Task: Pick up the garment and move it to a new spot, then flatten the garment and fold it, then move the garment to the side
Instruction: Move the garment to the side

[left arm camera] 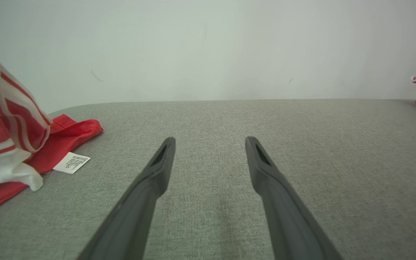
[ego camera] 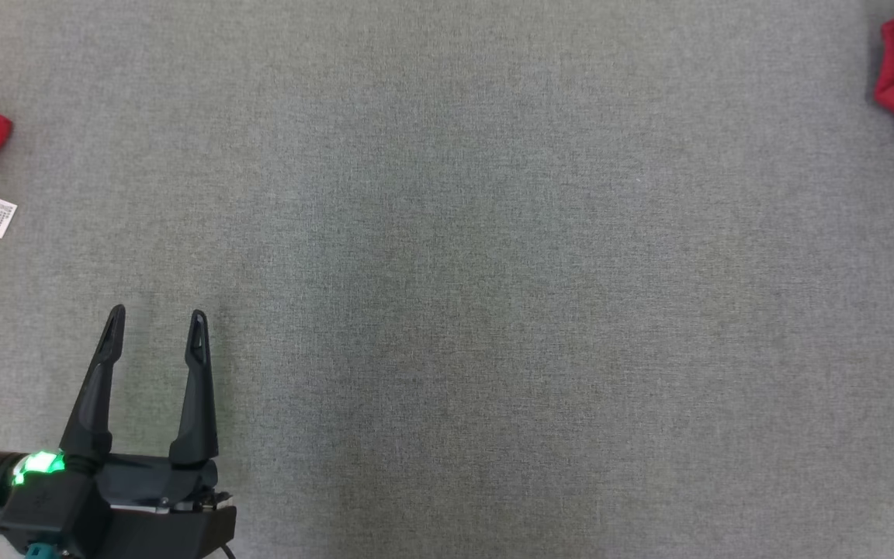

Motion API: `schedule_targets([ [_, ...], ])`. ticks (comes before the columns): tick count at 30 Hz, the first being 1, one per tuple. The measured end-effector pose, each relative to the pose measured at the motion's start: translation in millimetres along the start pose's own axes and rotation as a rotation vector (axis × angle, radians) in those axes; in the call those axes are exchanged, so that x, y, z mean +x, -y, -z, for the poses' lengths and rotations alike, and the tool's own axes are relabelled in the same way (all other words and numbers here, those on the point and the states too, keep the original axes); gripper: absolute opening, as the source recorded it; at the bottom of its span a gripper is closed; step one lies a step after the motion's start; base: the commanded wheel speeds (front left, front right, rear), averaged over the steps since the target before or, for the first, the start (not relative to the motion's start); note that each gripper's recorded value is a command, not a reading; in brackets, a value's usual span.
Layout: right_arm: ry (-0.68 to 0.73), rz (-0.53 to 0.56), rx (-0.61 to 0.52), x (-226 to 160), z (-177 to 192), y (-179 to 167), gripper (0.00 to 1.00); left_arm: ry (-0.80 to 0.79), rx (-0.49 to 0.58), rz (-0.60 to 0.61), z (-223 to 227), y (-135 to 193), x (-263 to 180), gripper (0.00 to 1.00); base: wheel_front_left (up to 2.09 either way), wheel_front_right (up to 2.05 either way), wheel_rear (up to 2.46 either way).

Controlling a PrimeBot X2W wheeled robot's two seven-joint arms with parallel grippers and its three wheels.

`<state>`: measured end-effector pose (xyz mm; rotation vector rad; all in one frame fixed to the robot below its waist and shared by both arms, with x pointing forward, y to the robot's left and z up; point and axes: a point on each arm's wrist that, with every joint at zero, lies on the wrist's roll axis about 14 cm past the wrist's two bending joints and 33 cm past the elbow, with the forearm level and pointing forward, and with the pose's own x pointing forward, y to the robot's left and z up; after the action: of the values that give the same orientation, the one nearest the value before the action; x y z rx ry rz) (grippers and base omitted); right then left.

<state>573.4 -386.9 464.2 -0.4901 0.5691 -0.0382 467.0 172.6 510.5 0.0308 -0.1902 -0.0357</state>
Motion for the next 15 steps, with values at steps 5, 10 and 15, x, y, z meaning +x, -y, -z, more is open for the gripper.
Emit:
schedule_targets([
  [5,0.042,0.019,-0.002,-6.4,-10.6,6.0,1.00,0.008,0.002,-0.010,-5.3,-2.5,-1.7,1.00,0.00,0.00,0.00],
  [10,0.310,-0.009,0.125,-21.0,-73.6,-8.5,1.00,0.014,-0.014,-0.024,-12.8,-3.7,-7.2,1.00,0.00,0.00,0.00],
  [15,0.485,-0.088,0.206,-45.0,-112.2,-38.1,1.00,0.028,-0.031,-0.040,-23.5,-6.7,-13.4,1.00,0.00,0.00,0.00],
])
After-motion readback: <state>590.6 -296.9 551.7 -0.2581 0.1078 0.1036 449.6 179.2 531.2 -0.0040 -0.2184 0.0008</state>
